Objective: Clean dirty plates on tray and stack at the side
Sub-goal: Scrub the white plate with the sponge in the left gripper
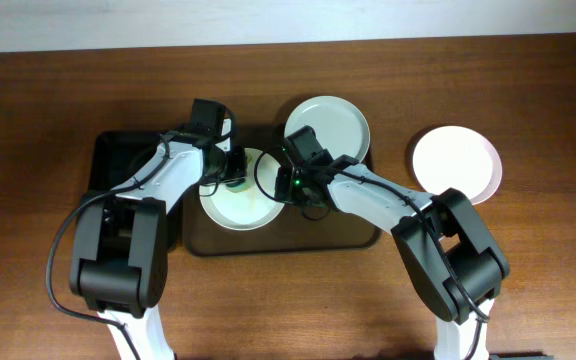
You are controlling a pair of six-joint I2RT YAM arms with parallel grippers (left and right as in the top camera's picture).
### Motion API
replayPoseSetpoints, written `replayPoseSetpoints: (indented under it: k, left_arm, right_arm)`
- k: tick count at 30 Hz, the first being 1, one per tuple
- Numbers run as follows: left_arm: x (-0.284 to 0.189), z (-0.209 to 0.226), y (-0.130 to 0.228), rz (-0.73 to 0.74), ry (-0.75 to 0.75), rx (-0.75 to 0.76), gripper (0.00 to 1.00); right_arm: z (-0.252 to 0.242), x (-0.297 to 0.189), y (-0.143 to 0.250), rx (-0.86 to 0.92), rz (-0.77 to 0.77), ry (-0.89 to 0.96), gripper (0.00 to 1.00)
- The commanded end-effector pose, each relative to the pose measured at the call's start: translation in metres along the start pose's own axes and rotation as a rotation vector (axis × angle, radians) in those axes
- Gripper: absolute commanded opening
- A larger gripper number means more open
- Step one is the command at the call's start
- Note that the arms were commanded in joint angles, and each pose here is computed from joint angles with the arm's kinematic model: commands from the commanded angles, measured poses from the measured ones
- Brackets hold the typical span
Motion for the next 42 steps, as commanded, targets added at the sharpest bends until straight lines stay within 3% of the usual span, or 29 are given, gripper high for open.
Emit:
replayPoseSetpoints:
  k: [1,4,6,9,11,15,21,25,28,31,35,39,42]
  left_arm:
    - [0.004,0.057,0.031,0.114,-0.345,-0.056,0.0]
    - [-0.012,0.067,0.046,0.213,-0.423,-0.046,0.0]
    - [-0.015,0.062,0.061,0.292,-0.394,-0.048,0.0]
    - [-0.012,0.02,0.083,0.406,-0.09,0.018,0.0]
    - [-0.012,-0.01,0.083,0.406,0.112,0.056,0.0]
    - [-0.011,-0.033,0.068,0.334,0.267,0.06,0.0]
    - [0.002,-0.021,0.033,0.174,0.173,0.103,0.0]
    - [0.006,0.009,0.011,0.078,-0.036,0.09,0.01]
    - [0.004,0.03,0.009,0.069,-0.178,0.028,0.0]
    - [-0.002,0.045,0.028,0.148,-0.272,0.004,0.0]
    - [-0.022,0.038,0.033,0.241,-0.251,0.0,0.0]
    - [-0.081,0.008,-0.011,0.213,-0.118,0.013,0.0]
    - [-0.119,0.005,-0.037,0.154,-0.102,0.029,0.0]
  right_arm:
    - [-0.003,0.007,0.007,-0.015,0.026,0.014,0.04]
    - [-0.003,0.007,0.007,-0.015,0.026,0.013,0.04]
    - [-0.003,0.007,0.007,-0.016,0.026,0.013,0.04]
    - [-0.003,0.007,0.007,-0.016,0.025,0.013,0.04]
    - [-0.003,0.007,0.007,-0.016,0.025,0.013,0.04]
    - [-0.003,0.007,0.007,-0.015,0.026,0.013,0.04]
    - [-0.003,0.007,0.007,-0.016,0.026,0.014,0.04]
    - [-0.003,0.007,0.007,-0.016,0.026,0.014,0.04]
    - [-0.003,0.007,0.007,-0.016,0.026,0.014,0.04]
    - [-0.003,0.007,0.007,-0.015,0.026,0.014,0.04]
    - [-0.003,0.007,0.007,-0.016,0.027,0.014,0.04]
    - [-0.003,0.007,0.008,-0.016,0.035,0.013,0.04]
    - [-0.003,0.007,0.011,-0.044,0.05,0.008,0.04]
Point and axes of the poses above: each gripper's point midway between its finger pads, its own x axis out along the fingers, its own z axis along the line the jaws close on, y = z × x, the point moved 2 cm from there along -x, back along the fingers, and after that the axes turned 12 degrees about x, right-handed, at the moved point
